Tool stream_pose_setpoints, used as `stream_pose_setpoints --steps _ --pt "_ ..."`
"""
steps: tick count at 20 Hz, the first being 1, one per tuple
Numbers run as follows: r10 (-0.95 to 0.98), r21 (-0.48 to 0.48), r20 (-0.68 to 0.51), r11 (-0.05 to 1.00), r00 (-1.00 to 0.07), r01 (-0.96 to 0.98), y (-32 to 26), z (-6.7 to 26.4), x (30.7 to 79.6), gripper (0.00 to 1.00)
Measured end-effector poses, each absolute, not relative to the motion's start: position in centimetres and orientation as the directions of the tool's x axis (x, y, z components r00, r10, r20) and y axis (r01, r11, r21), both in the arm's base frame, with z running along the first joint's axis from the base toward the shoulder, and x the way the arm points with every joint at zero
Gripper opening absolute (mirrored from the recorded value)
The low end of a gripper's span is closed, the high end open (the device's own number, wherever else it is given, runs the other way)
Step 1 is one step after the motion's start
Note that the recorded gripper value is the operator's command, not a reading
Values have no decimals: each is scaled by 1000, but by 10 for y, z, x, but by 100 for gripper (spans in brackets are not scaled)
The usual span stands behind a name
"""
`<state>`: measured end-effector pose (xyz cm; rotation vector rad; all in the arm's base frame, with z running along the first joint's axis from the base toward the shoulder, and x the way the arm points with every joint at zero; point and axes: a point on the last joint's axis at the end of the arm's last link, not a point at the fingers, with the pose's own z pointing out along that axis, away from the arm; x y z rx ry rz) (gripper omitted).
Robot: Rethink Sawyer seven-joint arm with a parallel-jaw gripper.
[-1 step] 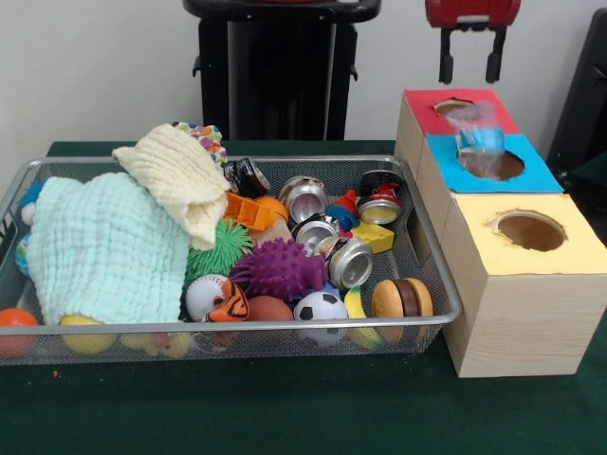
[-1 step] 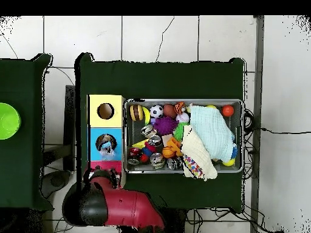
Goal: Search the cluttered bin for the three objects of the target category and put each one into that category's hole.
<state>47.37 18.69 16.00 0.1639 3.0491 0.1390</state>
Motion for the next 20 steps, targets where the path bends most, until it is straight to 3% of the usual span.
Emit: stream_pose_setpoints --steps 4,13,20 --pt "106 114 -34 988 -994 102 187 178 470 100" --pt "104 127 -81 987 -991 93 185 180 477 100" --pt "-17 32 -132 999 -991 -22 138 173 467 100"
